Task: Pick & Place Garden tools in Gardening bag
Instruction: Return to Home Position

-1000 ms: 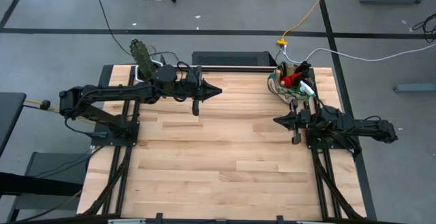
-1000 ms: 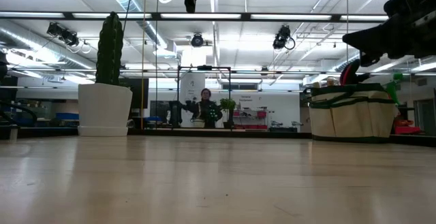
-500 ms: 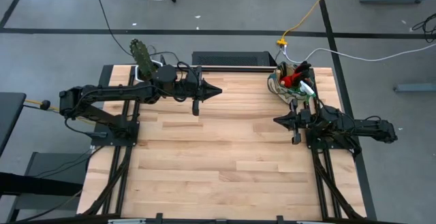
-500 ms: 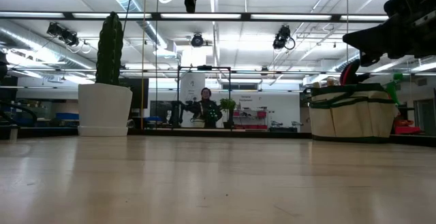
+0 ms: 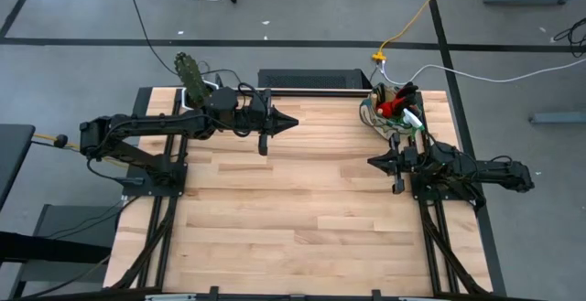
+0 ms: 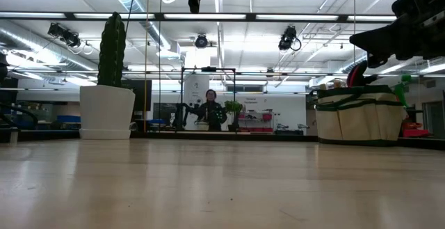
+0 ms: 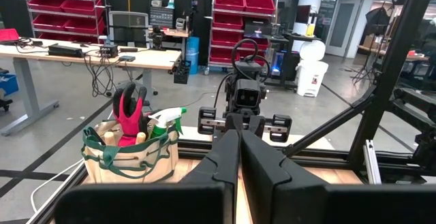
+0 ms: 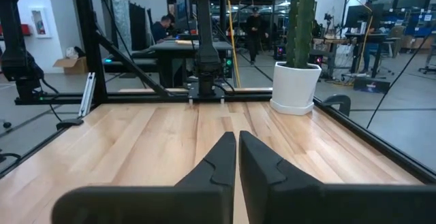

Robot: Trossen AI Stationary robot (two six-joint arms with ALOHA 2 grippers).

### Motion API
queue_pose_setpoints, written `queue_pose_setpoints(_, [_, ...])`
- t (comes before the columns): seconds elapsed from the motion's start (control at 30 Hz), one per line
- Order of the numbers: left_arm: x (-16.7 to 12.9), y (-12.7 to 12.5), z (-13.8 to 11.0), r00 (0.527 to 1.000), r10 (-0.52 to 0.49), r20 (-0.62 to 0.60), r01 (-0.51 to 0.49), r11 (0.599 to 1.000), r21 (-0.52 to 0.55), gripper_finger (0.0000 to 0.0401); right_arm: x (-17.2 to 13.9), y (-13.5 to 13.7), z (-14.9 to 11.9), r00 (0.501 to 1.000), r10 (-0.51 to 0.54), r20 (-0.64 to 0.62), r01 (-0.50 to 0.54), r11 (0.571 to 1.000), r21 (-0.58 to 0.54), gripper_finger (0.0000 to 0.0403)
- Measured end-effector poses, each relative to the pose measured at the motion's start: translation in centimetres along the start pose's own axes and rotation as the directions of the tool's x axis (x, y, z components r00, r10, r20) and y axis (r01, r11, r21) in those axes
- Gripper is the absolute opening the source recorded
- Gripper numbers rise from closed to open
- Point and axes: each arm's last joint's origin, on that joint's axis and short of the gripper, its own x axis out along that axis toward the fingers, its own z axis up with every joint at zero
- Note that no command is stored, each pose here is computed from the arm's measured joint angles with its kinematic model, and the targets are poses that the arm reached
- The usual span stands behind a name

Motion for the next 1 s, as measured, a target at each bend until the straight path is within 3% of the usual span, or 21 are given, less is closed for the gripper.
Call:
queue_pose_setpoints(0.23, [0.0, -0.2, 0.1, 1.000, -0.008, 0.002, 0.008, 1.000, -0.003, 0.0023, 0.0, 0.0, 0.0, 1.000, 0.000, 0.000, 0.000, 1.000, 0.000, 0.0022])
queue_pose_setpoints(0.37, [-1.0, -1.1, 1.3, 0.999, -0.028, 0.039, 0.028, 1.000, -0.012, 0.0023, 0.0, 0.0, 0.0, 1.000, 0.000, 0.000, 0.000, 1.000, 0.000, 0.0022])
queue_pose_setpoints(0.63, [-3.6, -4.2, 2.9, 0.997, -0.073, 0.037, 0.066, 0.982, 0.176, 0.0023, 0.0, 0.0, 0.0, 1.000, 0.000, 0.000, 0.000, 1.000, 0.000, 0.0023])
queue_pose_setpoints(0.73, [-4.8, -4.9, 2.5, 0.993, -0.099, 0.060, 0.083, 0.973, 0.217, 0.0023, 0.0, 0.0, 0.0, 1.000, 0.000, 0.000, 0.000, 1.000, 0.000, 0.0023])
queue_pose_setpoints(1.0, [-9.3, -6.5, -0.6, 0.975, -0.158, 0.157, 0.125, 0.971, 0.204, 0.0023, 0.0, 0.0, 0.0, 1.000, 0.000, 0.000, 0.000, 1.000, 0.000, 0.0023])
